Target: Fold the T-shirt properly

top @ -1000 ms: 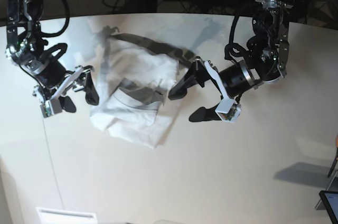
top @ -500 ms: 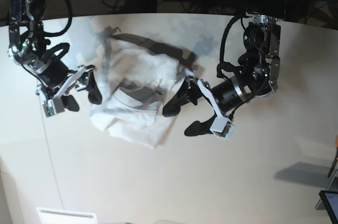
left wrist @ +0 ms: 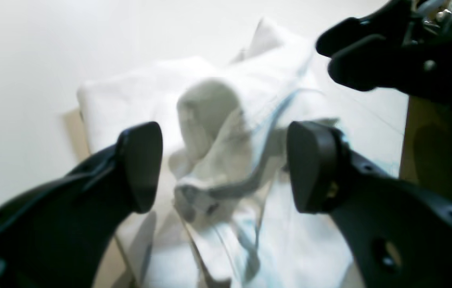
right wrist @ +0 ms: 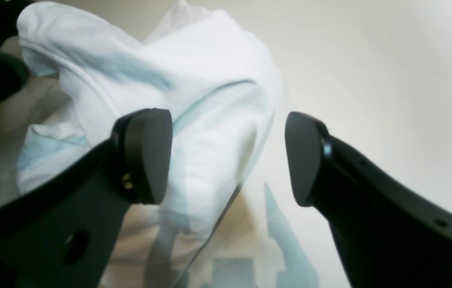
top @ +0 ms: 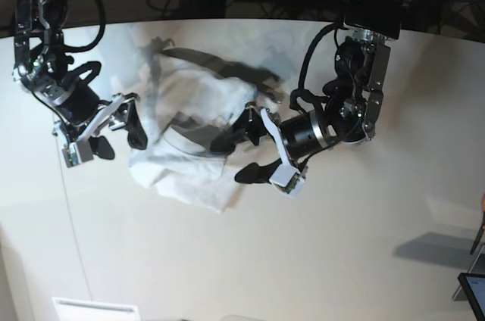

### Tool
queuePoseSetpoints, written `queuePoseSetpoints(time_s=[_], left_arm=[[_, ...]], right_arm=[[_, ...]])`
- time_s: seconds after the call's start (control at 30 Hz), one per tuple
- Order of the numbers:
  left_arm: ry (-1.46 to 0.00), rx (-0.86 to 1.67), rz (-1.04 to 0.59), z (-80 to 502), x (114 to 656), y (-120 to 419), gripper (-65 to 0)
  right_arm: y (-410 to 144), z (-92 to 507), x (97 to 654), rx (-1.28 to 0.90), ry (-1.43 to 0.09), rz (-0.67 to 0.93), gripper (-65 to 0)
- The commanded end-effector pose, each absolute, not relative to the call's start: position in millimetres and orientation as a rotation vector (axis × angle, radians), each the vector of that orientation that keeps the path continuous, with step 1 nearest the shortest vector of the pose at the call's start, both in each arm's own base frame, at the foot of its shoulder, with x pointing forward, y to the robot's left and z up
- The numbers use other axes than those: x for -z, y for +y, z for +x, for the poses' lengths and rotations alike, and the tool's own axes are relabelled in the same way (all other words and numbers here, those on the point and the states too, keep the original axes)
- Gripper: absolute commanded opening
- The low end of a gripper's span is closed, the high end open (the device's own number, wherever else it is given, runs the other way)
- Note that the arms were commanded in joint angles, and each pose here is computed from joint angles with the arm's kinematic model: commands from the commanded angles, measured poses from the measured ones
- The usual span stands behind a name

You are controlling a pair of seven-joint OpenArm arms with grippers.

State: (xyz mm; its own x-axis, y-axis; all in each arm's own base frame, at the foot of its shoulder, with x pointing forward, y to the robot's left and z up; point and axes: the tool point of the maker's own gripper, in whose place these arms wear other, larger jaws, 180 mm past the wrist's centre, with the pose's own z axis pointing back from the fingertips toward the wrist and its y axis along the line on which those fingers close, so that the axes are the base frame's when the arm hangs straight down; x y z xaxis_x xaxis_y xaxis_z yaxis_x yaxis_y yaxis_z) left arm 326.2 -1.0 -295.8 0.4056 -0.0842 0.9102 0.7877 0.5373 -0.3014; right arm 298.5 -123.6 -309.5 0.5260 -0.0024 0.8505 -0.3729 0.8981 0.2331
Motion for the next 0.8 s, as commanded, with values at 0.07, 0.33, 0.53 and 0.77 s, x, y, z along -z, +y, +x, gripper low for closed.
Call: queuePoseSetpoints(time_s=[0.07, 0.33, 0.53, 0.77], left_arm=[[-1.060, 0.628, -0.874, 334, 280, -5, -26.0], [-1.039, 0.651, -0.914, 338, 280, -27, -26.2], [-1.009, 0.674, -0.940, 340, 284, -43, -26.5], [-1.016, 0.668, -0.932, 349, 282, -41, -61.8]], right_arm=[[-124, 304, 297, -0.236, -1.047, 0.425, -23.4], [-124, 304, 297, -0.236, -1.047, 0.425, -23.4], [-124, 304, 296, -0.238, -1.047, 0.426, -23.4], [-124, 304, 296, -0.238, -1.047, 0.426, -23.4]])
